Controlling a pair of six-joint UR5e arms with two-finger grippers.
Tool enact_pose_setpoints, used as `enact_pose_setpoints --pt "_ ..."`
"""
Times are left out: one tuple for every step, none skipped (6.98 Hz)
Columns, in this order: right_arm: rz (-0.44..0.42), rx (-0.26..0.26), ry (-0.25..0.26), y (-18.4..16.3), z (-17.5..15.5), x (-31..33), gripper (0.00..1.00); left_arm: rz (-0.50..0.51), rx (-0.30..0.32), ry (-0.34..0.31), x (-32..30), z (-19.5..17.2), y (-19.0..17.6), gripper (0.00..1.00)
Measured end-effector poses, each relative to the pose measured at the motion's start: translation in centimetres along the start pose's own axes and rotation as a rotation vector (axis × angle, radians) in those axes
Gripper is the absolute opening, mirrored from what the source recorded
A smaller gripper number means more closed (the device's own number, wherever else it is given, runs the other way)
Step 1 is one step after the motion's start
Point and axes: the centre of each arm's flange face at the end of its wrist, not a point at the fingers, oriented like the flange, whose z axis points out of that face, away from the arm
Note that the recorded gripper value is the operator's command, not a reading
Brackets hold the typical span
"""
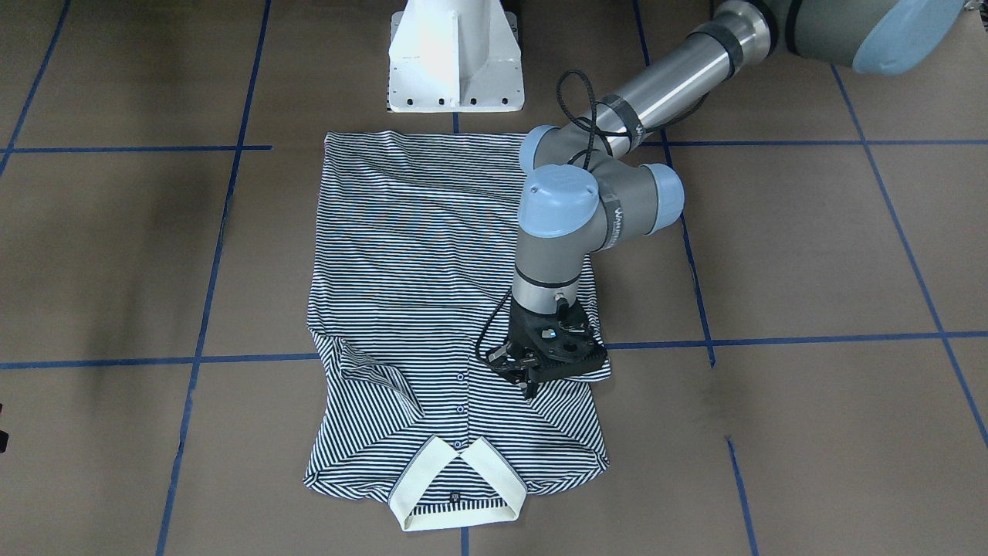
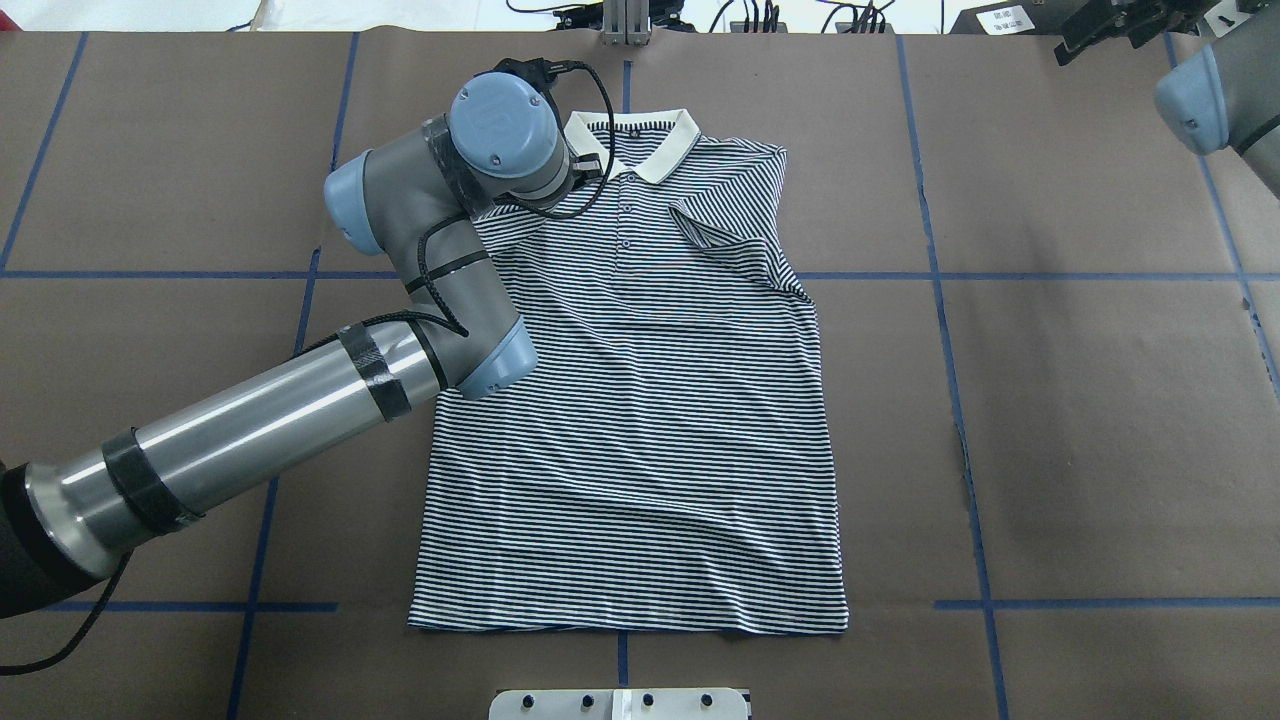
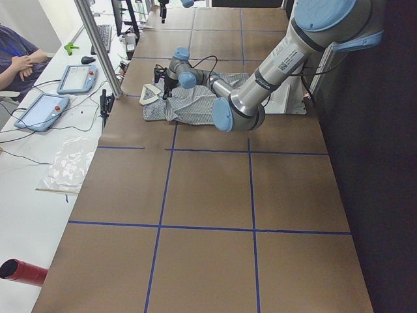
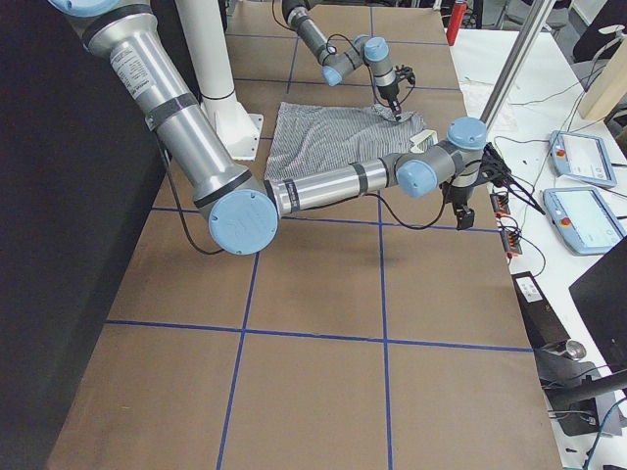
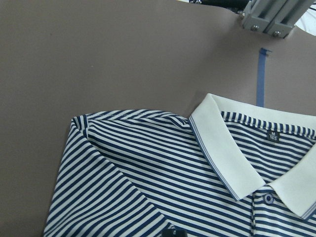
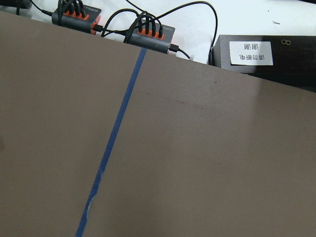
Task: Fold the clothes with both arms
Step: 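Fold the held sleeve inward over the shirt body with the left gripper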
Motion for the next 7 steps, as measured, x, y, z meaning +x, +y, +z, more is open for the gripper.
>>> enact_pose_setpoints --pt "0.0 0.0 0.0 0.0 0.0 -0.1 1.0 0.024 0.003 -0.011 0.0 0.5 0.4 1.0" --pt "-0.001 -0.001 -0.001 0.0 0.0 -0.1 1.0 0.081 0.004 -0.014 -0.1 0.6 0.5 1.0" --pt "-0.002 0.0 -0.001 -0.1 0.0 -0.2 1.0 0.15 0.004 0.001 0.0 -0.2 -0.1 1.0" --pt "-0.001 0.0 -0.001 -0.1 0.1 -0.2 1.0 0.209 -0.005 0.025 -0.4 -1.1 -1.4 1.0" --pt "-0.001 0.0 -0.001 -0.1 0.1 -0.2 1.0 0.267 -0.013 0.053 -2.4 -1.2 -3.1 0.98" --pt "-0.001 -0.001 -0.001 0.0 0.1 -0.2 1.0 0.317 -0.002 0.089 -5.5 -0.8 -4.8 0.77" --pt "-0.001 -0.002 -0.001 0.0 0.2 -0.1 1.0 0.334 0.003 0.132 -8.5 -0.4 -6.0 0.65"
